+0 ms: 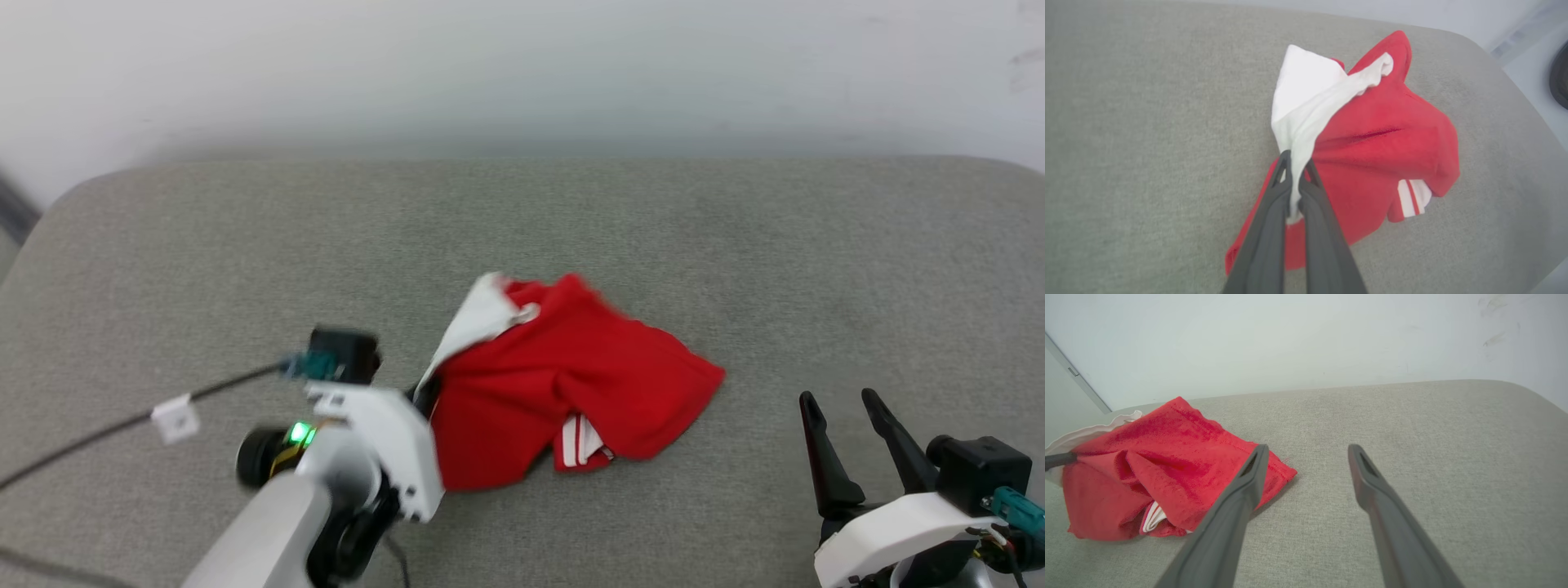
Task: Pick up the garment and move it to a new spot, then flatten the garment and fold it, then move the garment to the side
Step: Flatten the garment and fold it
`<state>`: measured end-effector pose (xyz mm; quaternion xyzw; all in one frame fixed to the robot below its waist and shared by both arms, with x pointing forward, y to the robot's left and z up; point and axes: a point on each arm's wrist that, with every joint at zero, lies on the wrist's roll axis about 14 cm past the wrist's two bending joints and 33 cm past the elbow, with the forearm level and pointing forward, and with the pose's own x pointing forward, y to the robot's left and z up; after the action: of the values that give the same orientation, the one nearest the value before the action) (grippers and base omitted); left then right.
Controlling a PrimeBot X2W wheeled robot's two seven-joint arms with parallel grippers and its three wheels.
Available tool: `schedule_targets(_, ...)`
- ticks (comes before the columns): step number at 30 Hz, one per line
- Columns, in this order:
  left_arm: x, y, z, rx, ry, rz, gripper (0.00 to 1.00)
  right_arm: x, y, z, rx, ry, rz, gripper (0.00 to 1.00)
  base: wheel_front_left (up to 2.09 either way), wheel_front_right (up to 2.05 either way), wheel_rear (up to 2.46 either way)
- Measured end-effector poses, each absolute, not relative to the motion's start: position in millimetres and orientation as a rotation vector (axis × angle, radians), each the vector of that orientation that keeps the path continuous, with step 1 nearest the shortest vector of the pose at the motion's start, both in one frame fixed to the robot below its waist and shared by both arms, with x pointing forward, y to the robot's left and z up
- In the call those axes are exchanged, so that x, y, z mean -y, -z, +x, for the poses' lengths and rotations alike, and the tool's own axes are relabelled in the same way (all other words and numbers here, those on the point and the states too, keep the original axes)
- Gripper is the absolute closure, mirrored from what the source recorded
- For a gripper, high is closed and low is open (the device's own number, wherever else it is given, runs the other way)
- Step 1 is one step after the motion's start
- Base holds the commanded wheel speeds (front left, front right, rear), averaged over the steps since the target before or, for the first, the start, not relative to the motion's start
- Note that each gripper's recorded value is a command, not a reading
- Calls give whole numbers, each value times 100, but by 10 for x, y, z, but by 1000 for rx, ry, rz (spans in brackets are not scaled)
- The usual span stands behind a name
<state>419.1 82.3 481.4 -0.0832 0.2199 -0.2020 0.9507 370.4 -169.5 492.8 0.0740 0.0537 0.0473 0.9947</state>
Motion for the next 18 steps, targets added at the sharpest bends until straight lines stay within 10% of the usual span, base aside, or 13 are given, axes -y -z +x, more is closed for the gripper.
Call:
schedule_targets(7, -1369, -4050, 3514, -659, 164, -365, 100, 1532, -4958, 3775, -107, -145, 145, 0, 0, 0, 0)
schedule_targets(8, -1397, -3988, 3444, -677, 149, -376, 85, 1523, -4960, 3782, -107, -148, 144, 0, 0, 0, 0)
schedule_targets(11, -1451, -3866, 3293, -710, 114, -393, 0, 1492, -4974, 3787, -106, -158, 139, 0, 0, 0, 0)
schedule_targets(18, -1551, -4149, 3419, -514, 81, -338, 0, 1495, -5048, 3751, -90, -159, 134, 0, 0, 0, 0)
